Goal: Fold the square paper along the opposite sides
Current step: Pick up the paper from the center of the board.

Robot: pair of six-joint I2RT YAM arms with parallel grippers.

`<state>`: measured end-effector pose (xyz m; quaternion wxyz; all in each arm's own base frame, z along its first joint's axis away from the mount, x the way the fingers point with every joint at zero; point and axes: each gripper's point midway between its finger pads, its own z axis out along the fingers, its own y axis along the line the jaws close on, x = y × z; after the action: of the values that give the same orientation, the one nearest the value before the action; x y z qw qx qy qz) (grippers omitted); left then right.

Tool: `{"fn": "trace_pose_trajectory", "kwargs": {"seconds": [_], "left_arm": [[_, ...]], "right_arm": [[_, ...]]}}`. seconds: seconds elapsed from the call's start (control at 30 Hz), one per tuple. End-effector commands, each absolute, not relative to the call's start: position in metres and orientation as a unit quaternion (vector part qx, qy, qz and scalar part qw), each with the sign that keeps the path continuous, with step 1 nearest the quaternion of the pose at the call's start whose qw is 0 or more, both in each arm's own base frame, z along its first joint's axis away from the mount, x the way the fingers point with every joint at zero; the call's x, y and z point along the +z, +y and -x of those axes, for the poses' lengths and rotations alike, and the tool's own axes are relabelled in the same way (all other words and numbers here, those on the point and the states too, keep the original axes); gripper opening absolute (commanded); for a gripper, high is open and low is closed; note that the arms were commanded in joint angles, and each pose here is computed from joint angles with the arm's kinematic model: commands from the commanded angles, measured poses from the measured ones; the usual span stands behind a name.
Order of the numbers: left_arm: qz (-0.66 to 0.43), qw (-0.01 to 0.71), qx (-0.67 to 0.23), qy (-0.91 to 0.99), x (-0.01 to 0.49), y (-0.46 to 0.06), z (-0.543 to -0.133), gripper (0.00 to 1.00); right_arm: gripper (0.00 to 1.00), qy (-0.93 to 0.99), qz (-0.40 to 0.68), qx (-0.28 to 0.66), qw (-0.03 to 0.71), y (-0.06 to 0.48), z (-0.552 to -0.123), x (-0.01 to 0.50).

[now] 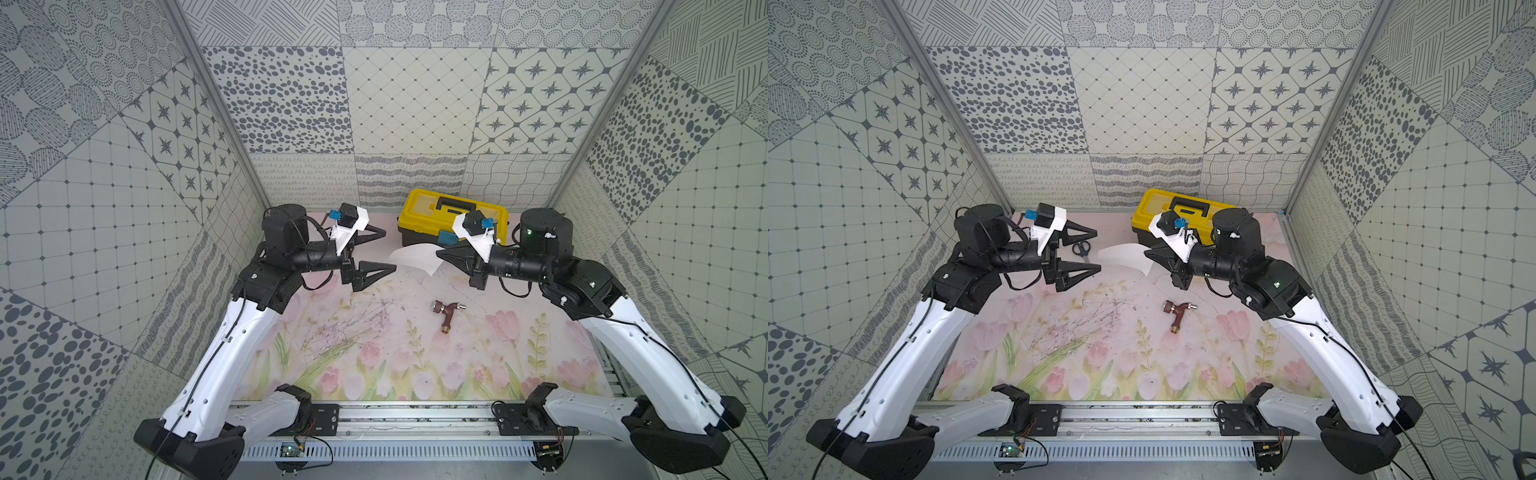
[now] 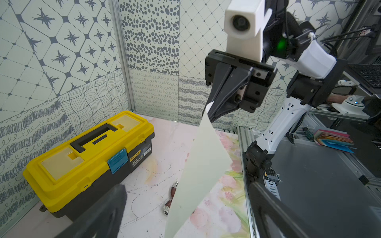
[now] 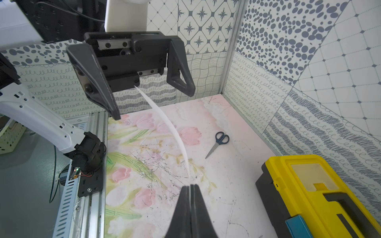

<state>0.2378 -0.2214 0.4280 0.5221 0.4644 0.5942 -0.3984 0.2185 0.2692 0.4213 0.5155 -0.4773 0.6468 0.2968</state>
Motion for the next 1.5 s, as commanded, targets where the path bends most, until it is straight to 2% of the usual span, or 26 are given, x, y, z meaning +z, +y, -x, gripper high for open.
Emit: {"fn": "trace_pose_trajectory", "kwargs": {"seconds": [0.0,0.23,0.37,0.57,0.67,0.87,1.03,1.07,1.13,1.33,1.47], "left_arm": [[-0.507,0.504,-0.414,0.564,0.422,-0.221,-0.218,0.98],[-0.517,0.477,-0.482,0.522,0.425,-0.230,-0.212,0.98],[-0.515,0.464,-0.507,0.511,0.427,-0.233,-0.214,0.90],[-0.491,0.486,-0.495,0.527,0.430,-0.236,-0.230,0.88],[-0.481,0.505,-0.484,0.528,0.433,-0.236,-0.233,0.84],[-0.478,0.524,-0.462,0.533,0.437,-0.238,-0.231,0.70],[-0.489,0.520,-0.452,0.535,0.437,-0.239,-0.225,0.55],[-0.490,0.518,-0.451,0.536,0.436,-0.239,-0.225,0.50],[-0.491,0.517,-0.448,0.539,0.434,-0.240,-0.224,0.30],[-0.493,0.512,-0.444,0.546,0.428,-0.242,-0.225,0.30],[-0.491,0.510,-0.438,0.553,0.424,-0.243,-0.228,0.41]], "right_arm": [[0.00,0.630,0.484,0.301,0.527,0.265,-0.208,0.435],[0.00,0.630,0.487,0.304,0.523,0.272,-0.215,0.435],[0.00,0.627,0.489,0.306,0.523,0.276,-0.219,0.439],[0.00,0.625,0.493,0.314,0.517,0.282,-0.222,0.439],[0.00,0.628,0.494,0.316,0.512,0.283,-0.223,0.435],[0.00,0.629,0.495,0.317,0.508,0.285,-0.224,0.434],[0.00,0.633,0.497,0.318,0.501,0.287,-0.226,0.433],[0.00,0.634,0.497,0.318,0.499,0.287,-0.226,0.432],[0.00,0.636,0.497,0.319,0.497,0.287,-0.226,0.431],[0.00,0.633,0.495,0.323,0.500,0.285,-0.221,0.436],[0.00,0.629,0.495,0.325,0.503,0.283,-0.218,0.441]]}}
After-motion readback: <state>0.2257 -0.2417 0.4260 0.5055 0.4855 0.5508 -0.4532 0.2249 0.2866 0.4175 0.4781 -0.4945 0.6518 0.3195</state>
